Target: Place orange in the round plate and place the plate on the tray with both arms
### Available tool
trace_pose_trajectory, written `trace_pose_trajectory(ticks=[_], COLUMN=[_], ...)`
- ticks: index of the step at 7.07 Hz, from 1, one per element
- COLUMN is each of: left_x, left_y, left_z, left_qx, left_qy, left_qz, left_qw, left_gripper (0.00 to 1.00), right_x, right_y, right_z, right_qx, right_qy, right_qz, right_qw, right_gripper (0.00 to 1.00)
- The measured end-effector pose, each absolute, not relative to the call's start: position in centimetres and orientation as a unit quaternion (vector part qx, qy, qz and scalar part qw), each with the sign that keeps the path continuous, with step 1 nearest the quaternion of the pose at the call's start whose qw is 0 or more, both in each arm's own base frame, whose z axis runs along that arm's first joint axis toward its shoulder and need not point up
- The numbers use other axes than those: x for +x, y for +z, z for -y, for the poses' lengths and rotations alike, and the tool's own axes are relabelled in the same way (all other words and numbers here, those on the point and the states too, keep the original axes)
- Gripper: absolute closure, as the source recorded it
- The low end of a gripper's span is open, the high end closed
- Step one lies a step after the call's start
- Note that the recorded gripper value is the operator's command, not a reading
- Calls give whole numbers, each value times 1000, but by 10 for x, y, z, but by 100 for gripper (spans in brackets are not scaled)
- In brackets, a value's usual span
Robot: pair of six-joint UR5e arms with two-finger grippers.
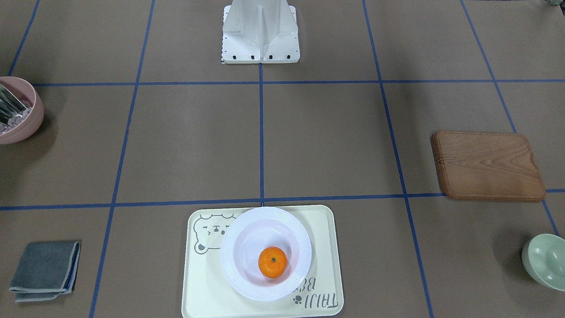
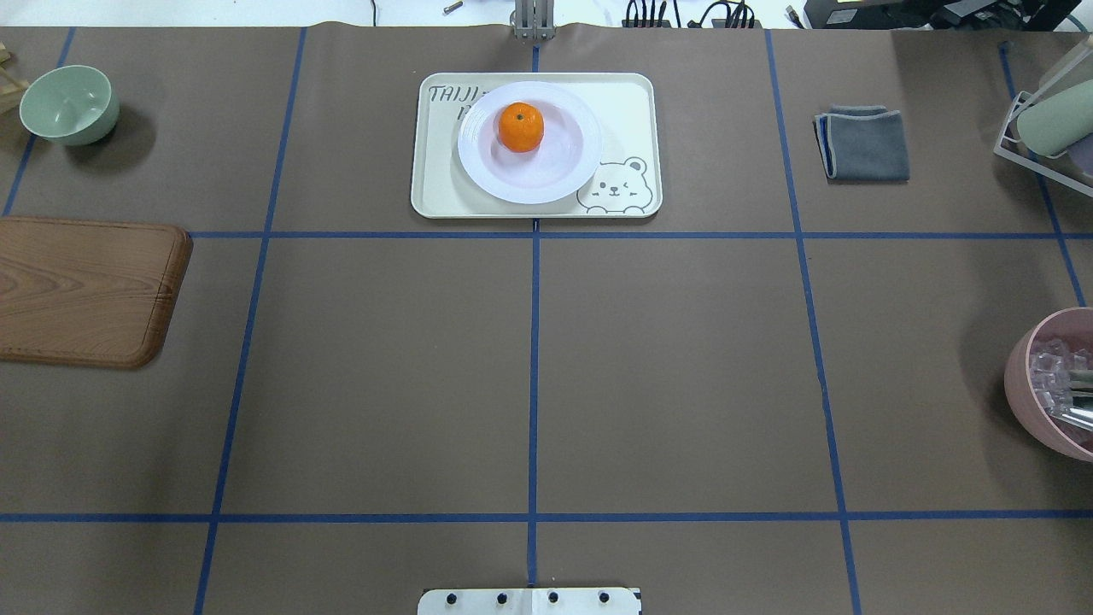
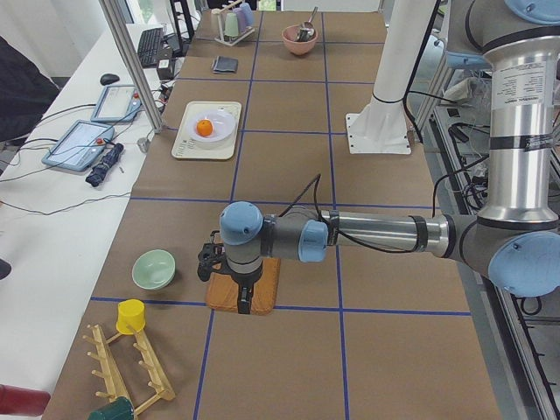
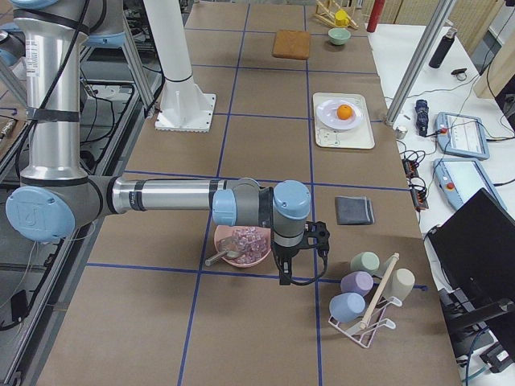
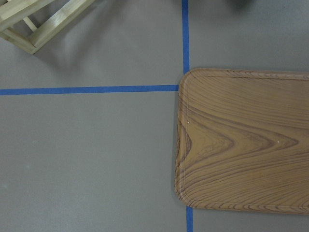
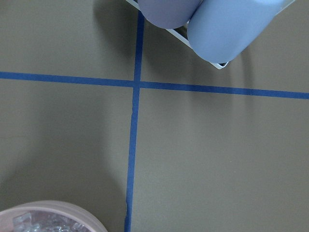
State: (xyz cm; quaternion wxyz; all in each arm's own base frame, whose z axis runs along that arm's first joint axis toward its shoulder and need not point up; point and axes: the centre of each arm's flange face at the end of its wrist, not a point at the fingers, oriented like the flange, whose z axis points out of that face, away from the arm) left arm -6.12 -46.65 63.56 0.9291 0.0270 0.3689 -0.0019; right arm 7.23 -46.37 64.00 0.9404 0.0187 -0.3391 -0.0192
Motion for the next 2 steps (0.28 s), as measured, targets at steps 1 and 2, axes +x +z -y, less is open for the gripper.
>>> trace_pose_trajectory(ticks=[1,2], left_x=[-62,-62], left_y=[637,639], left_z=[466,467], left_qx=[26,25], left_qy=[-3,-3], left_qz=[-369,-369], left_qw=[929,929], left_gripper=[2,2], right_x=[72,73], right_y=[640,639], right_z=[464,464], right_qx=[19,19], right_qy=[-19,-19], right_qz=[339,340], right_qw=[940,940], right_gripper=[0,0])
